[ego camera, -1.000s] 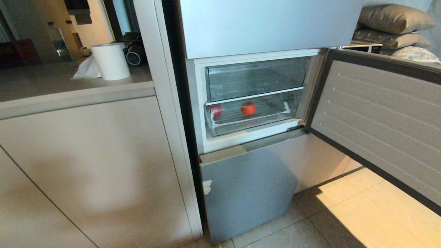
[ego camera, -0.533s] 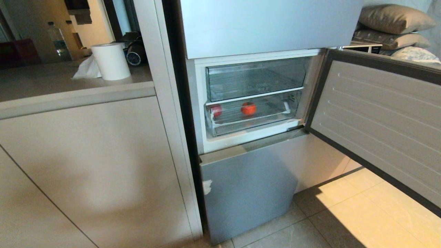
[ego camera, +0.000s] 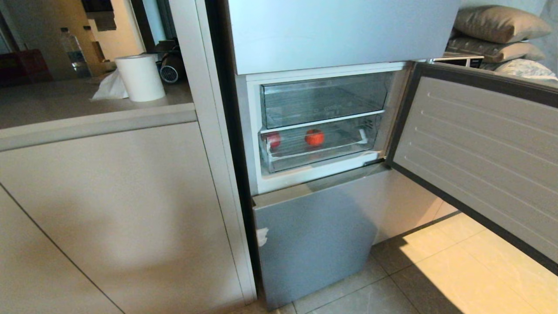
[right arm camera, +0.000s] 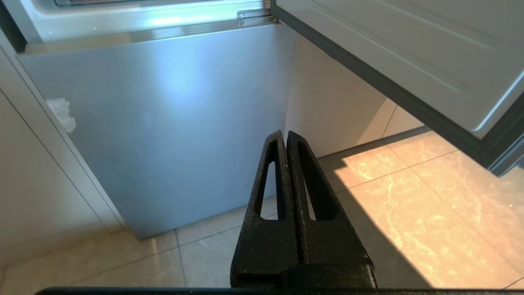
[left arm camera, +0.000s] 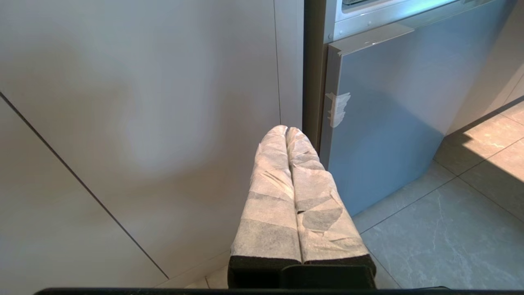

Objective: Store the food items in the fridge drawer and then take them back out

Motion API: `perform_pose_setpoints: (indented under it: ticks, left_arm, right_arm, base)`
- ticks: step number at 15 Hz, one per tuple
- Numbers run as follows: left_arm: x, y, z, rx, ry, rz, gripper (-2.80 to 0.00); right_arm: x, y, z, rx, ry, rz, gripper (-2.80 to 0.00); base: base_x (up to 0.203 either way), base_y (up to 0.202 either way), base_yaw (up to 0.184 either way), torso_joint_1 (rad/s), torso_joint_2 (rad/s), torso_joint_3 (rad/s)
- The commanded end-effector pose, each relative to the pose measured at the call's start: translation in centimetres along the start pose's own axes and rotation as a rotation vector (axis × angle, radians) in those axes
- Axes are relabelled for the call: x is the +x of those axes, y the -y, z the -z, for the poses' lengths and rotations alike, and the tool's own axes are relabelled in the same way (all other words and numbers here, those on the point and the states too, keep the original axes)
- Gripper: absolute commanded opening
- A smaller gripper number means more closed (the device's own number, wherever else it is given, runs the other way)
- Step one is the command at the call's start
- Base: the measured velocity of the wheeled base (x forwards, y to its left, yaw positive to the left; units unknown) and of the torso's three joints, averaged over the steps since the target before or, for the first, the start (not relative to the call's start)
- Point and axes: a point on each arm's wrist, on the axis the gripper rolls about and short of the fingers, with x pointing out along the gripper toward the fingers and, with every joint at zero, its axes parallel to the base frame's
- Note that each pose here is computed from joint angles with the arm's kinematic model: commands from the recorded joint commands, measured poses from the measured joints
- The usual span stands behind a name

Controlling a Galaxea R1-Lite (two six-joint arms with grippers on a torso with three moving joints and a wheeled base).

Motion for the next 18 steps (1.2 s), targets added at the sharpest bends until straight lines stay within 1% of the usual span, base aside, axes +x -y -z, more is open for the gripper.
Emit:
perform_pose_setpoints:
  ticks: [1, 5, 8, 15, 18]
  left_arm:
    - [0.01, -0.03, 0.06, -0.003, -0.005, -0.018, -2.80]
    - [0.01, -0.03, 0.06, -0.004, -0.005, -0.020, -2.80]
    - [0.01, -0.04, 0.05, -0.024, -0.004, -0.021, -2.80]
    - [0.01, -0.05, 0.05, -0.032, -0.003, -0.021, -2.80]
    - [0.01, -0.05, 0.02, -0.052, 0.000, -0.026, -2.80]
  right_arm:
    - [0.01, 0.01, -0.04, 0.024, 0.001, 0.005, -2.80]
    - [0.02, 0.02, 0.00, 0.018, 0.000, 0.006, -2.80]
    - [0.02, 0.02, 0.00, 0.021, 0.000, 0.006, -2.80]
    - [0.02, 0.02, 0.00, 0.023, 0.000, 0.008, -2.80]
    - [0.02, 0.01, 0.00, 0.023, 0.000, 0.006, -2.80]
  base:
    - [0.000, 0.000, 0.000, 0.000, 0.00, 0.000]
    - [0.000, 0.000, 0.000, 0.000, 0.00, 0.000]
    - [0.001, -0.001, 0.026, 0.001, 0.00, -0.001]
    - [0.001, -0.007, 0.172, 0.004, 0.00, 0.002]
    - [0.002, -0.007, 0.166, 0.002, 0.00, 0.003]
